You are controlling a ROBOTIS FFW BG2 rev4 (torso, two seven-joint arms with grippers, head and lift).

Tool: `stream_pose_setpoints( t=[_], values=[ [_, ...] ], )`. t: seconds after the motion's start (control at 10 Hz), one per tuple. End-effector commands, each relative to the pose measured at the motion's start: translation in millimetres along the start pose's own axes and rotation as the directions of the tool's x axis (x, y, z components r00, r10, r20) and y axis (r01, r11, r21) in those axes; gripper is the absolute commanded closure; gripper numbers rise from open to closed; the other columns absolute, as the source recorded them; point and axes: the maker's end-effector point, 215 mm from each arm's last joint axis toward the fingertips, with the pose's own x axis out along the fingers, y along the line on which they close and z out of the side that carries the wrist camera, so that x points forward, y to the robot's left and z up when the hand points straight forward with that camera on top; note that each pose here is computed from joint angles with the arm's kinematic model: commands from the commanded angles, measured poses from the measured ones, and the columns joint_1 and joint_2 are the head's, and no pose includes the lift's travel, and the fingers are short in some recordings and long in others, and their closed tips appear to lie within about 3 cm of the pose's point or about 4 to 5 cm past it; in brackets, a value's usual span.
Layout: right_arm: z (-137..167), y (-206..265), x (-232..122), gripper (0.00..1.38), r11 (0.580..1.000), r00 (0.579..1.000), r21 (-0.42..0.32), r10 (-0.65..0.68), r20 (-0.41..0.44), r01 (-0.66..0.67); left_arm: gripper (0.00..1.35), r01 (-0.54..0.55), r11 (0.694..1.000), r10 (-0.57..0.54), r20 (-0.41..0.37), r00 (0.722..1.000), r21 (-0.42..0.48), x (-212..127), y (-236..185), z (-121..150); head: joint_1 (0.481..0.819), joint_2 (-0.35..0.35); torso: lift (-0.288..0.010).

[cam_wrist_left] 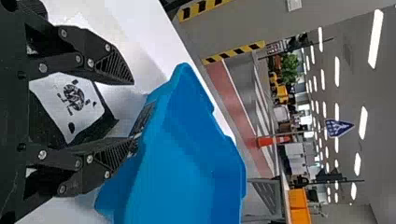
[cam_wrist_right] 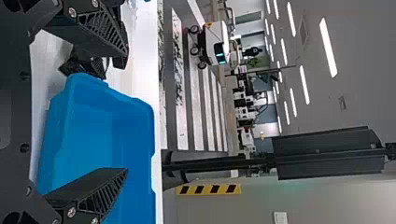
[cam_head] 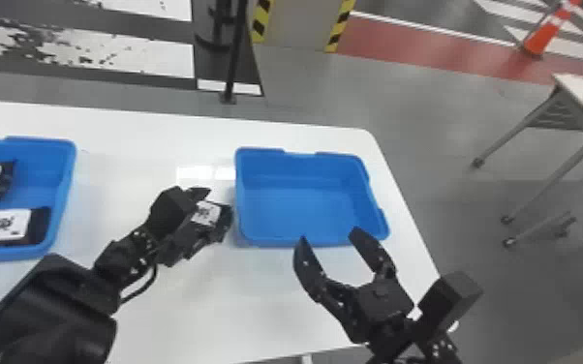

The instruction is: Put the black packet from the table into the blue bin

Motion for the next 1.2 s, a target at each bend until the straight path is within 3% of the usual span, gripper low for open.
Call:
stream_pose_setpoints(
  t=[0.0, 0.4, 0.5, 0.6, 0.7, 0.9, 1.1],
  values=[
    [-0.2, 0.1, 0.1, 0.14, 1.000, 1.000, 0.001, 0.000, 0.000, 0.000, 0.16, -0.001, 1.000, 0.000, -0.035, 0.999, -0.012, 1.7, 2.6, -7.9, 0.695, -0.331, -0.110],
    [-2.7, -0.3, 0.4, 0.14, 1.000, 1.000, 0.010, 0.001, -0.003, -0.001, 0.18, -0.033, 0.997, 0.022, -0.157, 0.987, -0.071, -0.4, 20.6, -40.4, 0.695, -0.306, -0.110],
    [-2.7, 0.0, 0.4, 0.14, 1.000, 1.000, 0.010, 0.002, -0.003, -0.002, 0.26, -0.032, 0.993, 0.012, -0.182, 0.983, -0.110, -1.9, 16.3, -49.7, 0.695, -0.296, -0.110],
    [-2.9, -0.3, 1.0, 0.14, 1.000, 1.000, 0.012, 0.002, -0.002, -0.002, 0.48, -0.030, 0.985, -0.008, -0.220, 0.975, -0.172, -3.9, 9.9, -62.7, 0.695, -0.293, -0.110],
    [-5.9, -0.6, 0.0, 0.14, 1.000, 1.000, 0.024, 0.001, -0.006, -0.001, 0.83, -0.031, 0.983, -0.011, -0.229, 0.973, -0.179, -5.8, 10.0, -66.9, 0.695, -0.291, -0.110],
    [-5.9, -0.3, 0.0, 0.14, 1.000, 1.000, 0.024, 0.003, -0.006, -0.003, 1.17, -0.034, 0.983, -0.006, -0.219, 0.976, -0.179, -8.8, 13.7, -68.0, 0.695, -0.288, -0.110],
    [-6.0, 1.0, 0.2, 0.14, 1.000, 1.000, 0.025, 0.006, -0.006, -0.006, 1.22, -0.025, 0.993, 0.008, -0.142, 0.990, -0.117, -6.1, 25.1, -43.4, 0.695, -0.282, -0.110]
  ],
)
